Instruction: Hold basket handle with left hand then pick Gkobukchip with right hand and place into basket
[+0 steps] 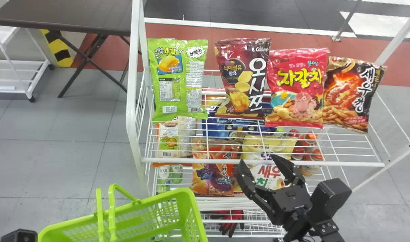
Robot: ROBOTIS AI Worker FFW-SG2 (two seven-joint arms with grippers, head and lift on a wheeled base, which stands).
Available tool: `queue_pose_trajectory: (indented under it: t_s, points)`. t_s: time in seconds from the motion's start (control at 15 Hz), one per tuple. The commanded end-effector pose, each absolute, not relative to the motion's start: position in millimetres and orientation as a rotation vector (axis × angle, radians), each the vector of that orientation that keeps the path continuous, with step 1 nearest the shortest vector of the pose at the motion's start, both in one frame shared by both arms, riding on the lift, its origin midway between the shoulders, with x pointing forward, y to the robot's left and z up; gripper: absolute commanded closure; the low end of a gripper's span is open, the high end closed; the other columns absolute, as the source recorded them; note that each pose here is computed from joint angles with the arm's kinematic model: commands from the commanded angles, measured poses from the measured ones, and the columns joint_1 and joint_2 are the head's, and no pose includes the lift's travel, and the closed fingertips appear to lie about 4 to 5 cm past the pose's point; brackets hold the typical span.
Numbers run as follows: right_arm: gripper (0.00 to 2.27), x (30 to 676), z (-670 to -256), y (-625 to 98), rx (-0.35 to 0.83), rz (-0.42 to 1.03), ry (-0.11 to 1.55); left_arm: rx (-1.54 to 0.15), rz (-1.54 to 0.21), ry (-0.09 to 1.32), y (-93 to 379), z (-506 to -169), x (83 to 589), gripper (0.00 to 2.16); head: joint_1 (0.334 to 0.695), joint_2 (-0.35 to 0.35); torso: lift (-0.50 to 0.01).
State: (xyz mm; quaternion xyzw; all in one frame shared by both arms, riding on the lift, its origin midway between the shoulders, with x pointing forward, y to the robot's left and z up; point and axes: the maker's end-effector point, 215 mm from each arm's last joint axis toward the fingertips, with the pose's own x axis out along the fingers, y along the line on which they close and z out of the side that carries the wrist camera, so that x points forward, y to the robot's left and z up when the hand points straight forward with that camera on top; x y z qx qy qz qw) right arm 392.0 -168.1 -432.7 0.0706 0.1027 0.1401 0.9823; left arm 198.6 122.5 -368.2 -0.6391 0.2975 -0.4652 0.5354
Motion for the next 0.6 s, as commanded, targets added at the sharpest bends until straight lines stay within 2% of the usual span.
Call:
queue_pose_trajectory:
  t_s: [0.0,0.53]
  points:
    - [0.11,392,-431,-163,0.141,0.289,0.204,-1.516,-1.106,0.705,124,-369,199,2.16,0.695,-0.094,0.000]
    - [0.11,396,-426,-151,0.145,0.299,0.193,-1.518,-1.106,0.705,124,-369,198,2.16,0.695,-0.061,0.000]
